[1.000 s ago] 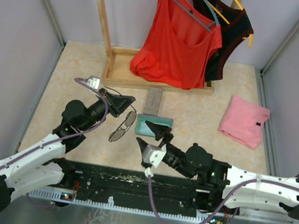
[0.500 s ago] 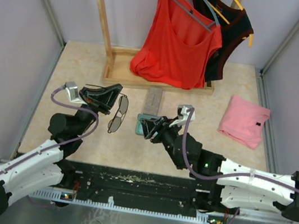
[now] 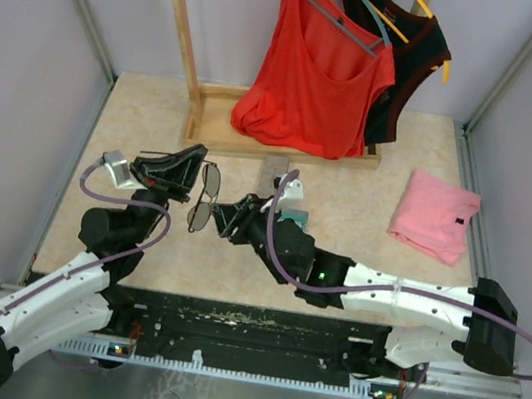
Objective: Organize the sunglasses
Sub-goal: Fold the sunglasses.
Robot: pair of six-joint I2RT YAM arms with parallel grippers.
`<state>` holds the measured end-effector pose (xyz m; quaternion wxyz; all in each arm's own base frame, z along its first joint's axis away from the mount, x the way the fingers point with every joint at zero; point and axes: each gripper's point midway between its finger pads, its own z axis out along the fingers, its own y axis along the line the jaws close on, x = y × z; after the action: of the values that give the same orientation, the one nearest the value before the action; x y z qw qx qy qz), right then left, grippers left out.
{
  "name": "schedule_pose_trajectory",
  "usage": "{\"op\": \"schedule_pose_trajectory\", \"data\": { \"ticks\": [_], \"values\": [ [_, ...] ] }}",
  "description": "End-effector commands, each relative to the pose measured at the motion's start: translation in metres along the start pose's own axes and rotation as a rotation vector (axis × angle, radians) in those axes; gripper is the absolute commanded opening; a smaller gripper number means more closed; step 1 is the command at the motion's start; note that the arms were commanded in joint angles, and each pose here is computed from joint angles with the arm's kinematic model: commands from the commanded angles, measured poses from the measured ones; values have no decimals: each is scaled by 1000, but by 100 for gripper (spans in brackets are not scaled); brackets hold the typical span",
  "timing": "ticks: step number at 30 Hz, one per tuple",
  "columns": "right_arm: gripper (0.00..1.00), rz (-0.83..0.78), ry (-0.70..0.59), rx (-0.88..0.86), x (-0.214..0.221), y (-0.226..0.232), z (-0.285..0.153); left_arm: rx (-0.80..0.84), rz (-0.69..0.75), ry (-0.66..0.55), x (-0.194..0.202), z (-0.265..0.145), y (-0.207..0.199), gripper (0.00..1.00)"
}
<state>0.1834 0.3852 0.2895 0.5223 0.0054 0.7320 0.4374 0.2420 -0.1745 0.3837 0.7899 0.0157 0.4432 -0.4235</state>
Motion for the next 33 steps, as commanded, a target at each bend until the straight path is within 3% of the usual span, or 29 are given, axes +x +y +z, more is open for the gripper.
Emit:
{"op": "schedule_pose_trajectory", "data": {
  "ticks": [1,22,33],
  "values": [
    [41,94,-57,-141,-30,47,5,10,18,-50,-14,1,-3,0],
    [27,62,-64,-84,-23,39,19,5,21,-52,-15,-1,-2,0],
    [26,59,-64,-77,-20,37,22,0,26,-56,-17,-2,-2,0]
  ]
}}
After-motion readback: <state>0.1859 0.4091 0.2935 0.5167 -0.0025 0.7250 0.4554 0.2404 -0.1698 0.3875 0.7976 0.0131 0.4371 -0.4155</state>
